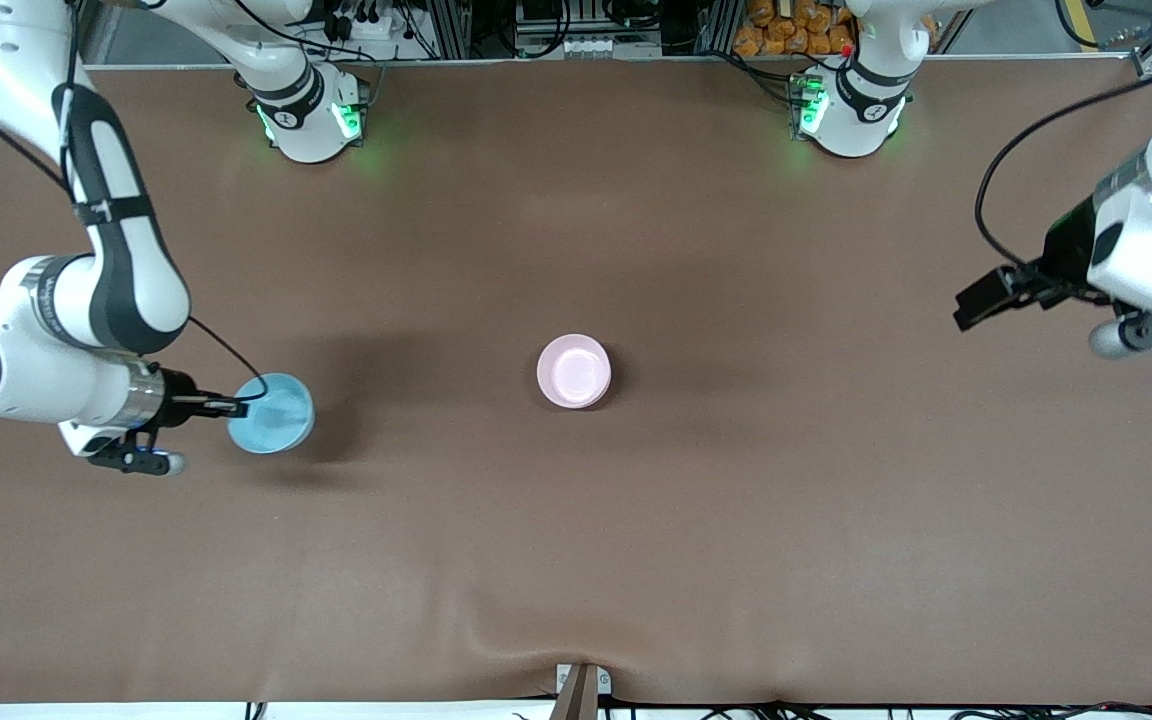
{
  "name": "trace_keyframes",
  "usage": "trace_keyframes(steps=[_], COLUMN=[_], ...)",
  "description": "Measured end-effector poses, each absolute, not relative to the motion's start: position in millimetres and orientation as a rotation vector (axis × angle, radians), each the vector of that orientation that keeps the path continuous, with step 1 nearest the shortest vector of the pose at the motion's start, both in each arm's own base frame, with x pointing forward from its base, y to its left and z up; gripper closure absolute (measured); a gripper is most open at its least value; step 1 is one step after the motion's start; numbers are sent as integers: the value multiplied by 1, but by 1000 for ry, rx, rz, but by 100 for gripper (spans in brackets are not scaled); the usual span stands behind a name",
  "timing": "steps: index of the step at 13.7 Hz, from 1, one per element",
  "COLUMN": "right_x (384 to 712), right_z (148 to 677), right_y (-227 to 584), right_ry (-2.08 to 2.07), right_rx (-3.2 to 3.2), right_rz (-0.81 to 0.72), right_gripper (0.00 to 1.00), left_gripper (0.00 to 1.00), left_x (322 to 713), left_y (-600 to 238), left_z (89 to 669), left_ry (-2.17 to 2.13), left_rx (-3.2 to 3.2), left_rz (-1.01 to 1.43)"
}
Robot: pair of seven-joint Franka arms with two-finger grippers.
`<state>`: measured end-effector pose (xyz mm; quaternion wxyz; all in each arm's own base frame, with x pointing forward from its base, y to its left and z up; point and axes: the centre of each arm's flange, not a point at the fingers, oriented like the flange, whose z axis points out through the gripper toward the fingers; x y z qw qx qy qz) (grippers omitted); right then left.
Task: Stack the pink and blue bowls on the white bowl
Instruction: 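Open the left gripper and withdraw while the right gripper grasps the blue bowl, then carry the blue bowl with the right gripper onto the pink bowl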
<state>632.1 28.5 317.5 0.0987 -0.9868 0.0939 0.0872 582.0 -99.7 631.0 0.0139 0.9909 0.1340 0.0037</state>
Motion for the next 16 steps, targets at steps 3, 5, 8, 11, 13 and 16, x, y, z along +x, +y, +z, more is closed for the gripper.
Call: trace_keyframes(steps=[3,5,8,11,13,16], right_x=[624,613,597,582,571,555], right_z=[325,325,323,317,308,289], right_y=[119,175,236,285,316,356], right_ry=[441,556,676,787,826,887], right_rx=[-2910,-2845,-2736,-2708,-2701,-2685], right_rz=[278,309,342,333,310,275], right_gripper=[97,97,97,97,97,97], left_gripper=[0,0,0,0,0,0], left_x=[571,566,564,562,557,550], left_y=[-87,-84,-81,-58,-44,-33], left_z=[648,655,660,667,668,663], left_ry=[385,348,312,274,251,240], left_rx=[3099,3108,3115,3125,3139,3150], left_rz=[32,42,54,75,70,47])
